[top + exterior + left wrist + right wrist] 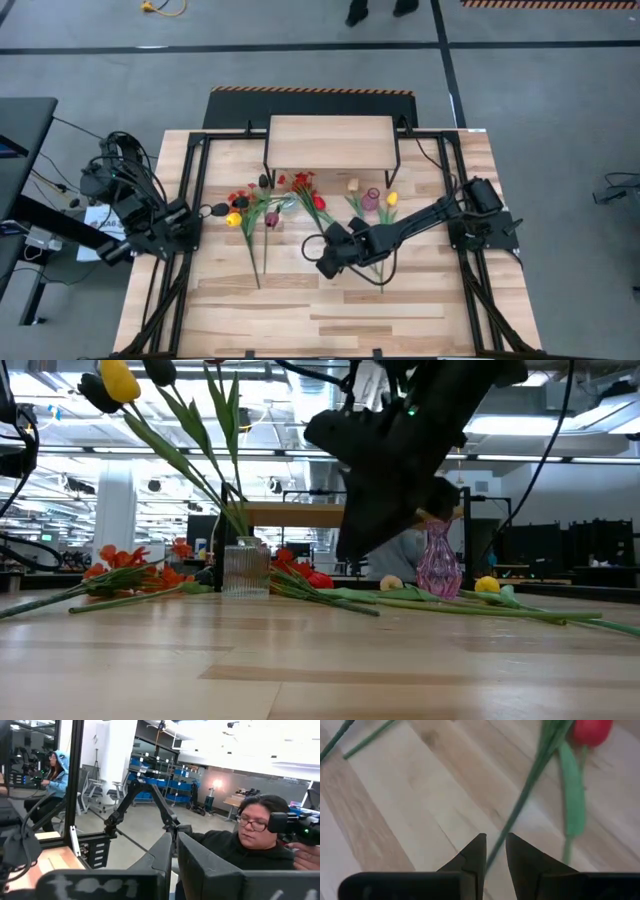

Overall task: Pick and place flowers into a vace then onto a shelf
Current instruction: Put the right red flower into the purple vase

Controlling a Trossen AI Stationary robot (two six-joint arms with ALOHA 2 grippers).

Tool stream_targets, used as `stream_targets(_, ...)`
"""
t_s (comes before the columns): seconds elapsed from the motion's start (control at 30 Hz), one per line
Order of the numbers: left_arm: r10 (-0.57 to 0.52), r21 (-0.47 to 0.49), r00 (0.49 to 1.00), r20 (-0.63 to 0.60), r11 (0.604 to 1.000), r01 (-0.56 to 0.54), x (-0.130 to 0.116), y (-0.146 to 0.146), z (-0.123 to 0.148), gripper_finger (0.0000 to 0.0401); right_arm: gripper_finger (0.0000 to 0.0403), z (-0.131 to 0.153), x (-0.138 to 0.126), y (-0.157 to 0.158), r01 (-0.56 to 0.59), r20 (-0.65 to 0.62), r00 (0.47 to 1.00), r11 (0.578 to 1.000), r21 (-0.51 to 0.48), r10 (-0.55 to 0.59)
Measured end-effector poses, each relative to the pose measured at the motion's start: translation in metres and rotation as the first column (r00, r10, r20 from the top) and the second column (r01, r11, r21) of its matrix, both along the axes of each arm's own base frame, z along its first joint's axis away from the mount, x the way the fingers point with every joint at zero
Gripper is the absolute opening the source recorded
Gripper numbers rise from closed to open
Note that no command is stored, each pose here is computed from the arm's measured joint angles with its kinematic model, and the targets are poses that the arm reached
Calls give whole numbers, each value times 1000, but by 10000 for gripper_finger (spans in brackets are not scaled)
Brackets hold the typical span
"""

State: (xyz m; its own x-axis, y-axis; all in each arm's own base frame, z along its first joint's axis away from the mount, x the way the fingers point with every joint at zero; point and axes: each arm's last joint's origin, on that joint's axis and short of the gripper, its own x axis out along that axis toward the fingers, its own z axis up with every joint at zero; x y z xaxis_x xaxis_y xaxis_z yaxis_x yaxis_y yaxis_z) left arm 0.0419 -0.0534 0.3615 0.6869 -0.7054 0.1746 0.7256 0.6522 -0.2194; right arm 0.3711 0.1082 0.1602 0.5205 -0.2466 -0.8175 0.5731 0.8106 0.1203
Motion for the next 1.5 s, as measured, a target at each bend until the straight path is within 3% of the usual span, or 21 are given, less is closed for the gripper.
stream_targets(0.43,-4,-16,1000,-7,1000,4,0,0,1,16,67,8,7,20,-30,166,986,999,-18,32)
stream_targets(0.63,-6,-24,1000,-8,1000,6,0,0,1,16,67,9,8,18,52,205,978,998,-39,-43)
stream_targets(0.8,-28,-5,1000,10,1000,28,-1,0,1,16,67,7,8,17,54,198,979,998,-43,-44)
stream_targets(1.17,-60,6,998,23,998,60,-2,-1,1,16,67,-36,17,4,84,85,993,994,-66,-78)
stream_targets(1.5,-49,6,999,21,999,49,-1,-1,1,16,67,-32,18,1,94,102,991,990,-102,-83)
